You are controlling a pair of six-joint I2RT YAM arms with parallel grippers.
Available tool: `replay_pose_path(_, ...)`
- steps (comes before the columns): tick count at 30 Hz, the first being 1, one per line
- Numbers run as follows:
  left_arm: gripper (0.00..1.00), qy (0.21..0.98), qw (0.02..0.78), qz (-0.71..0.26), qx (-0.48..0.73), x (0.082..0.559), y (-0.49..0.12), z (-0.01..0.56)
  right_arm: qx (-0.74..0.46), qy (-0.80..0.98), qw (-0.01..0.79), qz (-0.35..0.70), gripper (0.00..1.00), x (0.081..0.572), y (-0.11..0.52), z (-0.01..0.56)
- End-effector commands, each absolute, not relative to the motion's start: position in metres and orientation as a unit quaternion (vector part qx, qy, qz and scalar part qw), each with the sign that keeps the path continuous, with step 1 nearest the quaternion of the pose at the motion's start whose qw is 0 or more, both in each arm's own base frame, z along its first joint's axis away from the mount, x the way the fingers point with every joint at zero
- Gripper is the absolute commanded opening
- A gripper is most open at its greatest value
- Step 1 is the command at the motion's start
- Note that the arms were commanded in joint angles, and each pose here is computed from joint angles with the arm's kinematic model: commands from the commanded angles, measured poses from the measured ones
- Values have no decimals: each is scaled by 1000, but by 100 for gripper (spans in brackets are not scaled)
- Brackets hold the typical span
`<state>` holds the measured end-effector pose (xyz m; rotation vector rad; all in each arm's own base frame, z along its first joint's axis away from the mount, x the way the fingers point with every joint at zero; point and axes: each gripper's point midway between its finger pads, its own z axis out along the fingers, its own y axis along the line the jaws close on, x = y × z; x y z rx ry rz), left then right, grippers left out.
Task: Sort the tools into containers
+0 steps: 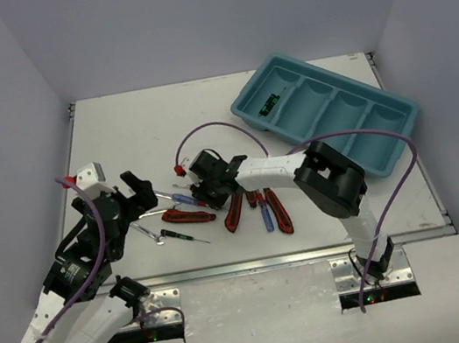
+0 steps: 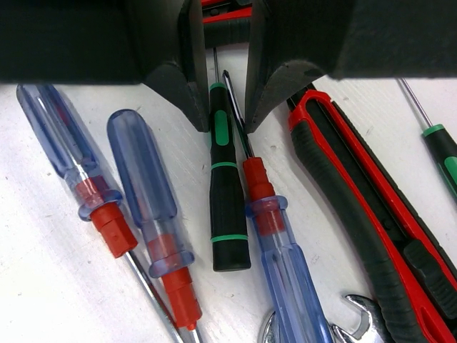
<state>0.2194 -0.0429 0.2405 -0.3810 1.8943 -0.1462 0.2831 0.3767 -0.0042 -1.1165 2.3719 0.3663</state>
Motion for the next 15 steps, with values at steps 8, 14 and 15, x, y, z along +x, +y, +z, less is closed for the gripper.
replay_pose_path(8,100,799,576,-71,-160,226,-48,247,-411,863,254,147,5,283,384,10)
replay_pose_path(14,100,798,576,-72,-160,226,-48,247,-410,859,266,152,0,283,384,23)
replay_pose_path(15,100,798,577,-72,-160,226,-47,247,-410,859,266,151,0,283,384,23)
